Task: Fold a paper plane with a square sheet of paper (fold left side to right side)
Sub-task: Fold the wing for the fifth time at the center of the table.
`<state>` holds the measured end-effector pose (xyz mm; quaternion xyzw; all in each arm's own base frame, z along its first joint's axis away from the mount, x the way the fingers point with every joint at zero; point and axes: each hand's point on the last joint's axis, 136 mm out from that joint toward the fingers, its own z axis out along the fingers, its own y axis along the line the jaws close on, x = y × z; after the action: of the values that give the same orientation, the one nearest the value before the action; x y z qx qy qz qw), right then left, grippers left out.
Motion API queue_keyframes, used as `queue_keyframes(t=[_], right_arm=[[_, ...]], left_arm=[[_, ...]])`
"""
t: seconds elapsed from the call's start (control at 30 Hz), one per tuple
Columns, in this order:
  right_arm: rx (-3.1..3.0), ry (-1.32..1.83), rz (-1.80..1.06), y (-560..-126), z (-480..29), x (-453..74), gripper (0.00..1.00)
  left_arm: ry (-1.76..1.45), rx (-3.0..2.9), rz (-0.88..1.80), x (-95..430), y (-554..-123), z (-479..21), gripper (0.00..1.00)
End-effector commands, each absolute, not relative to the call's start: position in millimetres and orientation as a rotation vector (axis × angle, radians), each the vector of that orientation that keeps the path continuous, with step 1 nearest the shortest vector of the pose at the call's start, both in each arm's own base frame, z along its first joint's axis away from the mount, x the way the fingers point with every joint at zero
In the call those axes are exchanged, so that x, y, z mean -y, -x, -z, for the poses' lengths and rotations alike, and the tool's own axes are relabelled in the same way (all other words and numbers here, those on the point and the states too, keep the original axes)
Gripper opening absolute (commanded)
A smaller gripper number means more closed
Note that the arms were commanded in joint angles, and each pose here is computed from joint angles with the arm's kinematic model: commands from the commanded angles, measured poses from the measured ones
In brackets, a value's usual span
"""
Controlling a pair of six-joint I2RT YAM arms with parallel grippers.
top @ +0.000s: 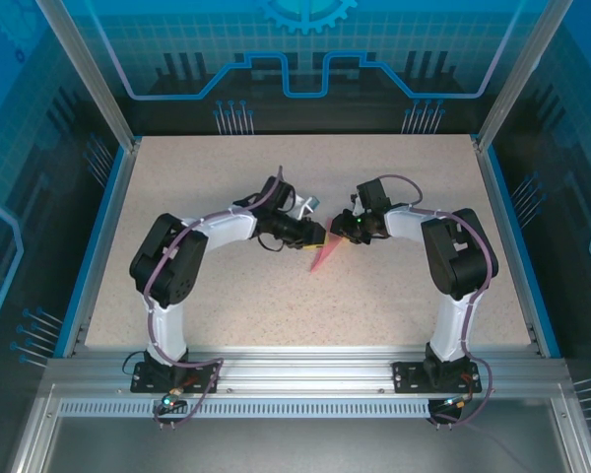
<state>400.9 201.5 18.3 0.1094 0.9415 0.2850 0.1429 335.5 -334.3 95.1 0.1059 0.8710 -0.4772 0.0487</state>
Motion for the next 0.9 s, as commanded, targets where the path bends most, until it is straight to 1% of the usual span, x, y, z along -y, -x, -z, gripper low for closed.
queue_keyframes(t=[0.0, 0.23, 0.67, 0.87], right_arm=[[-2.853, -0.373, -0.735, -376, 18, -191, 0.31], [-2.859, -0.367, -0.735, -375, 18, -192, 0.31], [-2.862, -0.358, -0.719, -374, 18, -191, 0.31], [-2.867, -0.353, -0.713, -373, 19, -191, 0.31]], left_arm=[[-0.362, -2.729, 1.492, 349, -317, -89, 0.30], [-0.376, -2.779, 1.428, 356, -323, -70, 0.30], [-0.333, -2.877, 1.234, 342, -329, -33, 0.30], [-0.320, -2.890, 1.179, 338, -330, -27, 0.30]])
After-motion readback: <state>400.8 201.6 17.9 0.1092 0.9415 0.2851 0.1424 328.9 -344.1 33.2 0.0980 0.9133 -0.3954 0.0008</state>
